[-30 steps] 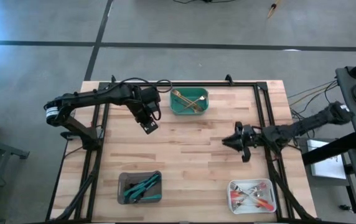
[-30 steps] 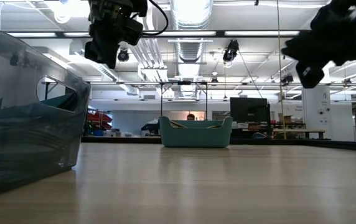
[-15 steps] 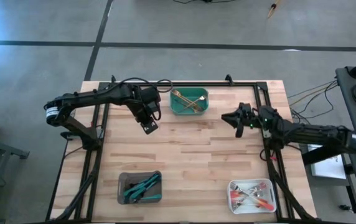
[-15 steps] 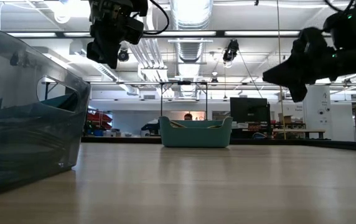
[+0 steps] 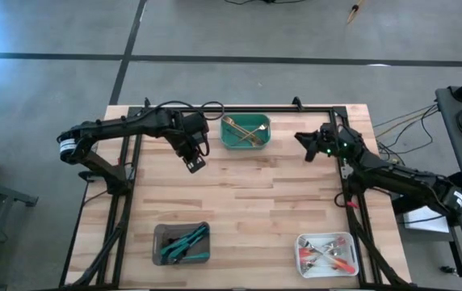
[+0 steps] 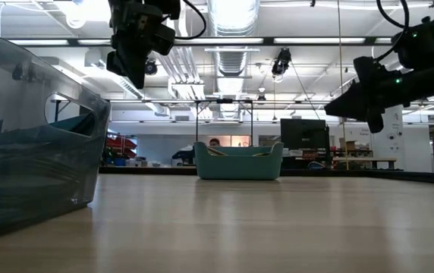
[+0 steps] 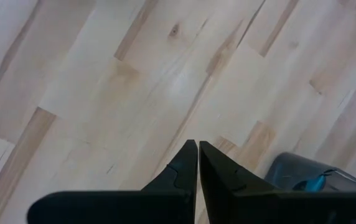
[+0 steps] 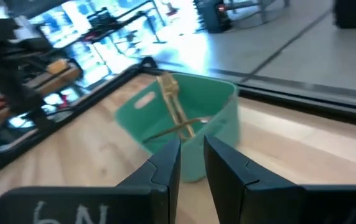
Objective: Sort silverware by color (type)
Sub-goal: Return to Home Position
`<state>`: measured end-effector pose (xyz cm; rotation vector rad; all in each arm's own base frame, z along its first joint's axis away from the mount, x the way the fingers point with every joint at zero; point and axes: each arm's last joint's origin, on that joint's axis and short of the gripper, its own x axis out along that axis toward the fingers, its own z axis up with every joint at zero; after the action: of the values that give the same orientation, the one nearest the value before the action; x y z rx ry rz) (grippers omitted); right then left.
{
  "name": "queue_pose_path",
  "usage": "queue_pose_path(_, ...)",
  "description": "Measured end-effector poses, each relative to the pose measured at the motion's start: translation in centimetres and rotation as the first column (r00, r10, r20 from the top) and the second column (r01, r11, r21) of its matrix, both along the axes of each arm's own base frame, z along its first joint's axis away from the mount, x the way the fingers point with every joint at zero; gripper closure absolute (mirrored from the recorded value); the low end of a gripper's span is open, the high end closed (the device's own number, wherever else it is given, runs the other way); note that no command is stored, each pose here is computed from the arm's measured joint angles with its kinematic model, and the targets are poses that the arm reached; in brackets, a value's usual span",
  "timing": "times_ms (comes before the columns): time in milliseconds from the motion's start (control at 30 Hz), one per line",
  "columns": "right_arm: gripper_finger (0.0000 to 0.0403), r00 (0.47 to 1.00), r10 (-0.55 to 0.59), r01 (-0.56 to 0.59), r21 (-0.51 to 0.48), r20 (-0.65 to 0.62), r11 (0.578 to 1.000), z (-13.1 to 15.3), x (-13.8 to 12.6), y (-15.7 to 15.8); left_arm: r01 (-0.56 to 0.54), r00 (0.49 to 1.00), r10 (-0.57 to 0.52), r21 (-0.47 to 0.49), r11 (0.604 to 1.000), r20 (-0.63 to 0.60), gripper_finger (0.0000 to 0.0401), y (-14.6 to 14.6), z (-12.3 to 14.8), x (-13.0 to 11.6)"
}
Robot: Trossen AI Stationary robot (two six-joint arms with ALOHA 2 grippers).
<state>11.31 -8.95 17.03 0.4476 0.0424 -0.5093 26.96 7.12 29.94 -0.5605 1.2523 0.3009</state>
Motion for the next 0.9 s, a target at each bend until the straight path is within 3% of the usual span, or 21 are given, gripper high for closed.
queue_pose_path(600, 0.0339, 1.000, -0.024, 0.024, 0.000, -0.007, 1.000, -0.3, -0.4, 0.2, 0.020, 0.997, -0.023, 0.030, 0.999, 0.073, 0.0401, 0.2, 0.2, 0.7)
queue_pose_path(900, 0.0339, 0.983, -0.060, 0.086, -0.147, 0.171, 0.985, 0.6, -2.5, 1.4, 0.001, 0.998, -0.004, 0.048, 0.999, 0.067, 0.0401, 0.3, 0.2, 0.7)
